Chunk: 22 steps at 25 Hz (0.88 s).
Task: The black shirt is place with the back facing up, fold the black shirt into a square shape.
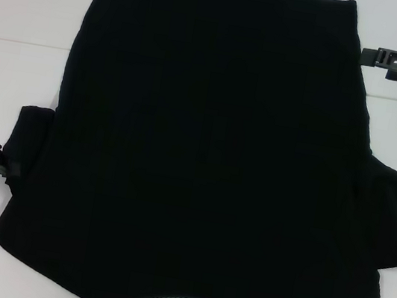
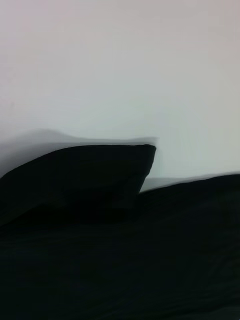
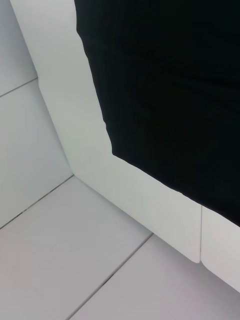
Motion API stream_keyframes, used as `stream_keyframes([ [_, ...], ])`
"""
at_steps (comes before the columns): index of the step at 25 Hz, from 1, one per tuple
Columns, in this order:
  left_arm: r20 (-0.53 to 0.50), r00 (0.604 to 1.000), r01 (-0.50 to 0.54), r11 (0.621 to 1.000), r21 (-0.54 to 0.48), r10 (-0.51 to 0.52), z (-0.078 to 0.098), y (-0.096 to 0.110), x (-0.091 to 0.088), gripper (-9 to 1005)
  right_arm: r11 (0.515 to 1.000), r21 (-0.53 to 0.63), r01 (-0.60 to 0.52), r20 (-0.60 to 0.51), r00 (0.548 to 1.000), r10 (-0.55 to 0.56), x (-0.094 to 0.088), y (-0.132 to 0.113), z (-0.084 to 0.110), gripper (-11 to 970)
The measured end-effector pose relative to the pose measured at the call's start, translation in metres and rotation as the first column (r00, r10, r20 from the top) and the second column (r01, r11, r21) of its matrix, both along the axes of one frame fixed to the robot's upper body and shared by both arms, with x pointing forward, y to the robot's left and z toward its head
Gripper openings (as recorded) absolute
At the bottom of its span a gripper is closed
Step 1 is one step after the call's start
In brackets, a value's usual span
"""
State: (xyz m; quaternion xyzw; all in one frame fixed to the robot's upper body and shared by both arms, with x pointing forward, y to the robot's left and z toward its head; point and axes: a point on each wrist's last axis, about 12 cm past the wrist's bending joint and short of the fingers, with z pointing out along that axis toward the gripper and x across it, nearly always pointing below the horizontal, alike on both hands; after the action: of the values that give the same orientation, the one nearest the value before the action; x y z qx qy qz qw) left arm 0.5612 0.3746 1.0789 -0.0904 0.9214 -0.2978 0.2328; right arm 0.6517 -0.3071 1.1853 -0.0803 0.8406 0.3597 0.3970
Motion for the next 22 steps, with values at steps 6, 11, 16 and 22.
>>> stream_keyframes([
  [6, 0.009, 1.000, -0.006, 1.000, 0.013, 0.006, 0.003, 0.002, 0.002, 1, 1.000, 0.001, 0.000, -0.001, 1.000, 0.000, 0.000, 0.000, 0.000, 944],
  [11, 0.024, 0.998, -0.060, 0.998, 0.034, 0.060, 0.008, 0.015, 0.003, 1, 1.000, 0.002, -0.002, -0.002, 1.000, 0.002, 0.000, 0.000, 0.000, 944],
  [16, 0.038, 0.993, -0.110, 0.993, 0.039, 0.109, 0.012, 0.027, 0.004, 1, 1.000, 0.003, -0.003, -0.002, 1.000, 0.003, 0.000, 0.000, 0.000, 944],
  [22, 0.059, 0.981, -0.189, 0.981, 0.045, 0.187, 0.014, 0.044, 0.001, 2, 1.000, 0.011, -0.006, -0.004, 1.000, 0.007, -0.001, 0.000, 0.000, 944],
])
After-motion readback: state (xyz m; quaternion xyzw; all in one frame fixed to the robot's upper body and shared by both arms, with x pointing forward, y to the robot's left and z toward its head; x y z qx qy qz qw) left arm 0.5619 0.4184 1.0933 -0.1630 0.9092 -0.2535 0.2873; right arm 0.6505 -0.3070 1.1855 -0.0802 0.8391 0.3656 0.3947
